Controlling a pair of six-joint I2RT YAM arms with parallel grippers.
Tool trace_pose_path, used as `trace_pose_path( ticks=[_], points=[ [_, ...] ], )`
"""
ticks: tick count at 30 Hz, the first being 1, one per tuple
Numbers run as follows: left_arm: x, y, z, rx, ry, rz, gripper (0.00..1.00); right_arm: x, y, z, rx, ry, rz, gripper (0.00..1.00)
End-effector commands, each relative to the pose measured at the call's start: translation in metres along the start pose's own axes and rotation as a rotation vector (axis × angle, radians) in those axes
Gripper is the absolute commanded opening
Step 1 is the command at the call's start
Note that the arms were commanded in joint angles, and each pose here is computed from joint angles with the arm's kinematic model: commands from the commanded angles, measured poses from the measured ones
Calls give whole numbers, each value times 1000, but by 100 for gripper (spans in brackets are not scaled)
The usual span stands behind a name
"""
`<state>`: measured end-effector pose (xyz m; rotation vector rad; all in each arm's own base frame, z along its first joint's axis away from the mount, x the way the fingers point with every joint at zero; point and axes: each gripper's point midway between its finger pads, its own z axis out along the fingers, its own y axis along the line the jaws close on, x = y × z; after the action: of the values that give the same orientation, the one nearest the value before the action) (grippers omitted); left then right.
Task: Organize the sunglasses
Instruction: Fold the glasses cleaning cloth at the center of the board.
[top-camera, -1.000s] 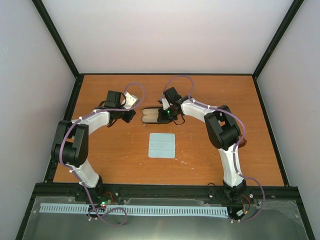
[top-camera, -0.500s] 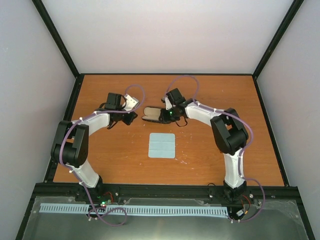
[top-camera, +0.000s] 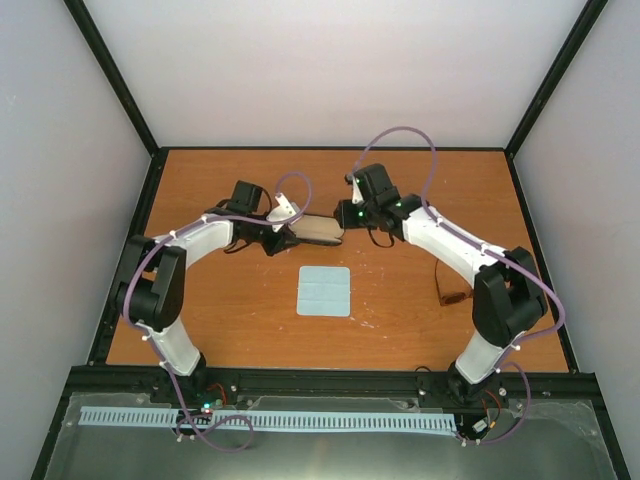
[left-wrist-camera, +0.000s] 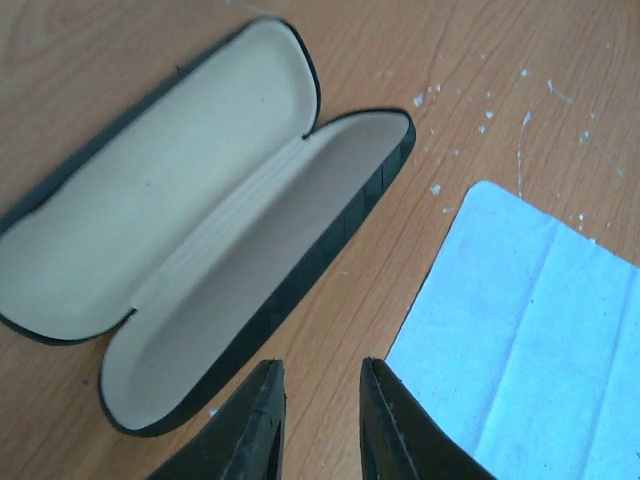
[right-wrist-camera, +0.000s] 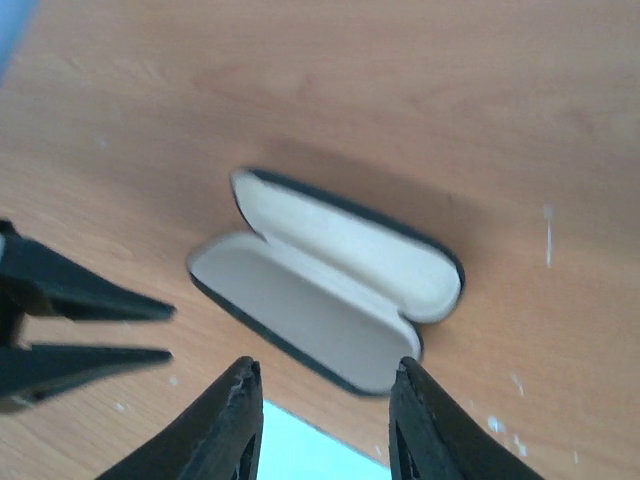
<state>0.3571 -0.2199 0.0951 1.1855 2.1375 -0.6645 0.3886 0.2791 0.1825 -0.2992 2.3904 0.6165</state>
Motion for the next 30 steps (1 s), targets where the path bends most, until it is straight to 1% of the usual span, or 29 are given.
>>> trace_pose_path(
  ticks=[1,4,7,11,15,16,18,19,25,30],
  points=[
    [17,-14,15,90,76,18,23,89,-35,15,87,283,22,37],
    [24,-17,22,106,100,22,23,118,-42,17,93,364,31,41],
    [27,-19,25,114,115,32,25,131,-47,21,99,405,32,44],
    [32,-19,31,112,146,58,26,144,-48,31,92,461,37,44],
    [33,-18,35,115,154,59,29,151,-47,38,89,488,28,41],
    [32,-17,36,112,155,58,29,152,-48,40,91,496,27,39],
    [34,-16,39,114,164,51,29,155,-49,44,94,515,22,30],
    [35,-16,40,114,167,48,29,156,-48,47,94,519,19,29],
    [37,-13,42,97,175,44,29,161,-44,57,84,545,11,33],
    [37,-11,42,87,175,48,29,169,-44,60,95,569,-1,32]
  ],
)
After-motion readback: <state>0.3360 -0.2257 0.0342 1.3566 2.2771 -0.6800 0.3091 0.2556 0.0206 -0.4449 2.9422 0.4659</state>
